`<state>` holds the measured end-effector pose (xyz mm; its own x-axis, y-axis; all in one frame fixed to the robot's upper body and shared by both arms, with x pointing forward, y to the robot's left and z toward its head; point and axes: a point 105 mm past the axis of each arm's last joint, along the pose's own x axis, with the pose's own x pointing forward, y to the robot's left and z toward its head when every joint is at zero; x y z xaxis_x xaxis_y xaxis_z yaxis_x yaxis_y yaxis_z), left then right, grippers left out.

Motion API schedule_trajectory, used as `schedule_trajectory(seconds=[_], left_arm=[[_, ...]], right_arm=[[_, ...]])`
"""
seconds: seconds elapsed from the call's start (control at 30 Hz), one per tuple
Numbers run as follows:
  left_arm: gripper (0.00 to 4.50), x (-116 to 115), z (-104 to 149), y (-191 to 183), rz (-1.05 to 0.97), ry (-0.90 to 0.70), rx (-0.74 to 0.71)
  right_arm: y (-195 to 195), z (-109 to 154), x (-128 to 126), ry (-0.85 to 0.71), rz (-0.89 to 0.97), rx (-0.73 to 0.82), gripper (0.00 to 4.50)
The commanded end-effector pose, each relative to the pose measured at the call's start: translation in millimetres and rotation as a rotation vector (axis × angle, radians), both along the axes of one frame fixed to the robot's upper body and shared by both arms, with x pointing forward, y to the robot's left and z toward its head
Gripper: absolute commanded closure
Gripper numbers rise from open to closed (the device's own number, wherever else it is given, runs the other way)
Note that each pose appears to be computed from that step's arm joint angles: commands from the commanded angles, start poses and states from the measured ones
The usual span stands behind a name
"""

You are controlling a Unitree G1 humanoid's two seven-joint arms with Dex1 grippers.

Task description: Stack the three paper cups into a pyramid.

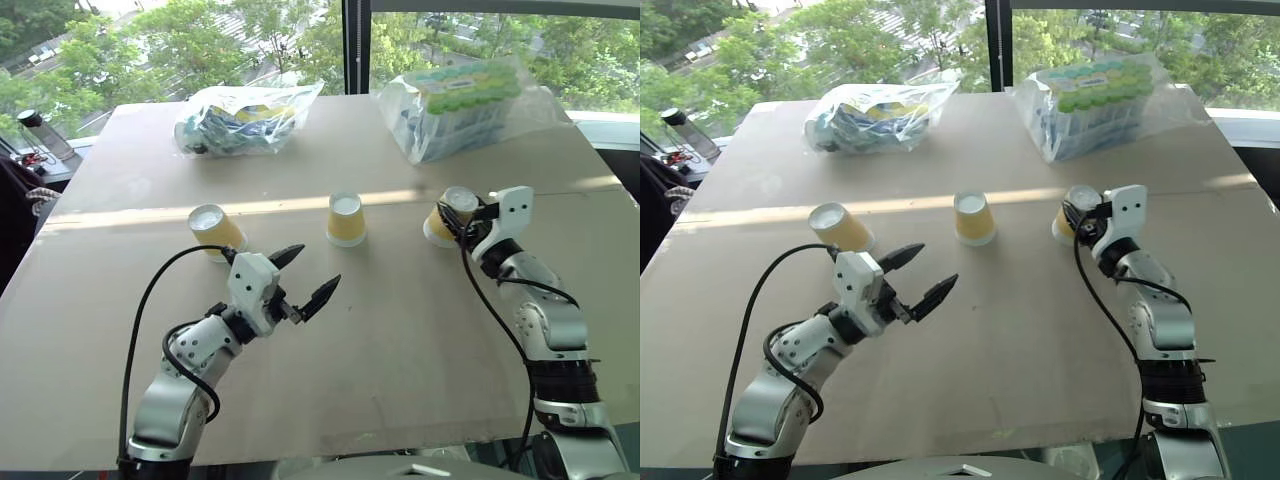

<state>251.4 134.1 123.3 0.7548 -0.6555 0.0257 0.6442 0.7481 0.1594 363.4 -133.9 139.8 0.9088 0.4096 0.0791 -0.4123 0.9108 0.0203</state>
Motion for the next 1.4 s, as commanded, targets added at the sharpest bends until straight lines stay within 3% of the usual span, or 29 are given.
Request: schedule_trajectory(seconds=[0.03,0.27,0.63,0.8,1.1,1.33,1.4], left_arm=[[0.0,-8.6,18.3,-2.3,0.047,-0.094,-0.027],[0.0,-17.0,14.2,0.4,0.13,-0.082,-0.039],[0.0,-13.3,17.2,6.3,0.165,-0.092,-0.045],[0.0,-13.0,18.8,7.7,0.178,-0.102,-0.049],[0.0,-39.6,17.9,10.7,0.202,-0.132,-0.086],[0.0,-43.0,10.5,39.8,0.423,-0.179,-0.07],[0.0,-28.2,11.4,62.2,0.562,-0.199,-0.067]], right_arm=[[27.7,15.3,6.6,-0.063,0.078,-0.01,2.39],[78.3,12.5,9.4,-0.062,0.228,-0.057,2.39],[95.5,7.5,12.2,-0.058,0.25,-0.075,2.39],[95.2,11.6,12.8,-0.068,0.246,-0.036,0.08],[62.2,15.2,-0.7,-0.106,0.241,-0.071,0.08],[42.9,20.6,-47.1,-0.098,0.391,-0.068,0.08],[36.6,19.4,-65.9,-0.079,0.47,-0.094,0.08]])
